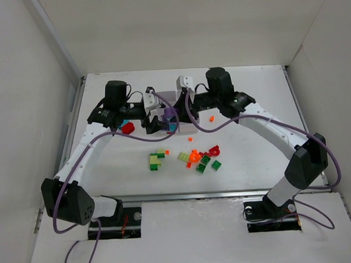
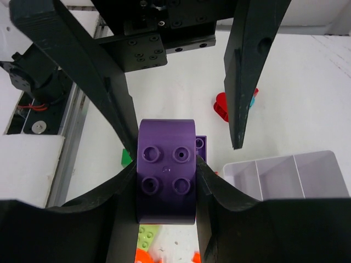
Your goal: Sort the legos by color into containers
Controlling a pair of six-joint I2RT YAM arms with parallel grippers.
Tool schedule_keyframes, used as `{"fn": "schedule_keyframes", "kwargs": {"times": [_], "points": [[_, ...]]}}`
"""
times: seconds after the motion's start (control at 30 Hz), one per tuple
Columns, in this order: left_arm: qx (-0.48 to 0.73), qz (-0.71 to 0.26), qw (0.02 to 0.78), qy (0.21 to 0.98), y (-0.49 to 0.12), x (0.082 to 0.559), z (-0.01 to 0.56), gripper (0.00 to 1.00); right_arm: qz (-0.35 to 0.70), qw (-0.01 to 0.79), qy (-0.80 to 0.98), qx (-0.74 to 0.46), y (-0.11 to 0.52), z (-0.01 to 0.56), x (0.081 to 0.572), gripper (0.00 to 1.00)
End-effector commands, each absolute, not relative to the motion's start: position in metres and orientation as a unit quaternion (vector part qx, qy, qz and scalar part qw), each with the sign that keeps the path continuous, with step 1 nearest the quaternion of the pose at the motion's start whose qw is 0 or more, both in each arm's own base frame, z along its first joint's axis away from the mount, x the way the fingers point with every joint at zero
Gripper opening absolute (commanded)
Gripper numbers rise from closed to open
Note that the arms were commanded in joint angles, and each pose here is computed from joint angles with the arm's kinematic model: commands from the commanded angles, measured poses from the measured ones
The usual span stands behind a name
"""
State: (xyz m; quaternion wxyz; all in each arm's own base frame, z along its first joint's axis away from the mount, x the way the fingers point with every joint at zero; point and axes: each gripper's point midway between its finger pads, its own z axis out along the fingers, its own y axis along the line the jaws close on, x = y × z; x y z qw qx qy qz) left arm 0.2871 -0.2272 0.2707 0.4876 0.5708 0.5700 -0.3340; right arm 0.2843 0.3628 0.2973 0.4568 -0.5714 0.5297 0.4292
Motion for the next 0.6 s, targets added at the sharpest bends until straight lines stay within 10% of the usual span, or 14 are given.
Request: {"fn": "schedule_keyframes", "kwargs": {"times": [0.0, 0.2, 0.57], "points": [[0.591, -0.345, 0.492, 0.538, -0.229, 0.274, 0.286, 0.74, 0.426, 0.495, 0.486, -0.580, 0.377, 0.332, 0.284, 0.00], [0.565, -0.369, 0.486, 0.555, -0.226, 0.278, 0.280, 0.72, 0.429, 0.490, 0.492, -0.578, 0.377, 0.328, 0.283, 0.00], [0.566, -0.364, 0.473, 0.569, -0.222, 0.277, 0.261, 0.20, 0.435, 0.475, 0.512, -0.568, 0.382, 0.315, 0.285, 0.00]]}}
